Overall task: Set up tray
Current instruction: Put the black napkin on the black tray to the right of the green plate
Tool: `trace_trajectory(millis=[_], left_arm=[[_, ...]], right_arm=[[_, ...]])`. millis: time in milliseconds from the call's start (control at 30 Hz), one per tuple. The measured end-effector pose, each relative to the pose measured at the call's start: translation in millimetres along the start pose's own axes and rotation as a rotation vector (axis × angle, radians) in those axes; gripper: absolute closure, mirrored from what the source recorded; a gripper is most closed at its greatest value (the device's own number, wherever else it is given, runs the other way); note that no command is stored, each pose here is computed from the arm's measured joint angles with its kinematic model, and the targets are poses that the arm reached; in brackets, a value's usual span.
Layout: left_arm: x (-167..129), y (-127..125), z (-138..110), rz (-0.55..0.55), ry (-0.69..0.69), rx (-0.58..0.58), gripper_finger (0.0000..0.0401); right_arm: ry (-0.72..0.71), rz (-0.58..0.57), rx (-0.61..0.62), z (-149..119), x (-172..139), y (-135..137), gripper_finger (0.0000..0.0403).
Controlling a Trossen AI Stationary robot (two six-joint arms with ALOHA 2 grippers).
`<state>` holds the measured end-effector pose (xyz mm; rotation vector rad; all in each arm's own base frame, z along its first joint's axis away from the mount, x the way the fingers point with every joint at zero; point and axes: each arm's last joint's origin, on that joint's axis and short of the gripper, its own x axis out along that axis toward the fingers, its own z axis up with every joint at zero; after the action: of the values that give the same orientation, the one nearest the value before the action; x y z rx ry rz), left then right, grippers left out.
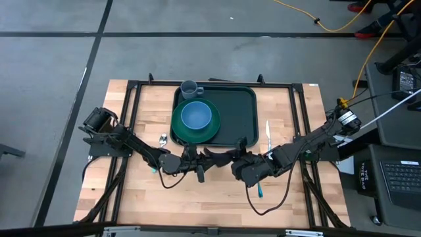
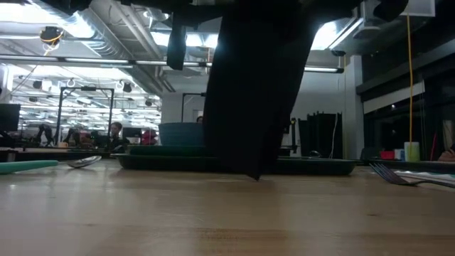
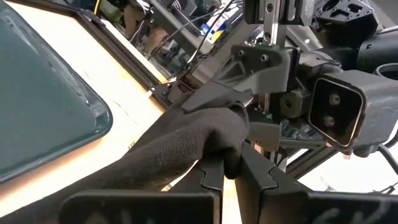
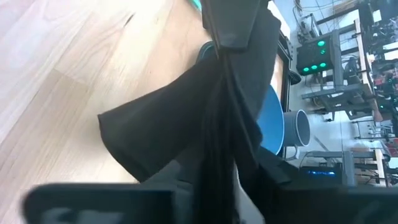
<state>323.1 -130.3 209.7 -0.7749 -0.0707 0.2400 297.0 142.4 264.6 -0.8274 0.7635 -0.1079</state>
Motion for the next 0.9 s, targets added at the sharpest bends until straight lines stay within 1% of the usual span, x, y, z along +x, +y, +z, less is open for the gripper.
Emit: trace_trajectory(millis=[133,167,333,433,733,900], left_arm=[[0.1,0.2,0.2,0.005,-0.005,0.005,0.0387],[0.1,0.2,0.2,0.005,-0.004,0.006,0.0382],[-0.1,-0.1,-0.1,0.0,0.001,0.005,0.0354],[0.0,0.0,0.0,0.0,0.0,0.008,0.0338],[-0.5,-1.0,-1.1,-0.02,0.021,0.0,0.0302],[-0.9,-3.5,-3.7,-0.104,0.107,-0.002,0.0291]], right_arm=[[-0.004,0.009,0.0,0.2,0.0,0.2,0.038],[-0.008,0.022,0.0,0.3,0.0,0.6,0.0383],[-0.029,0.081,0.03,1.1,-0.1,2.3,0.0382],[-0.027,0.084,0.05,0.9,-0.1,2.4,0.0383],[-0.023,0.078,0.049,3.0,-2.3,-0.7,0.0383],[-0.016,0.059,0.05,11.0,-11.3,-12.6,0.0383]])
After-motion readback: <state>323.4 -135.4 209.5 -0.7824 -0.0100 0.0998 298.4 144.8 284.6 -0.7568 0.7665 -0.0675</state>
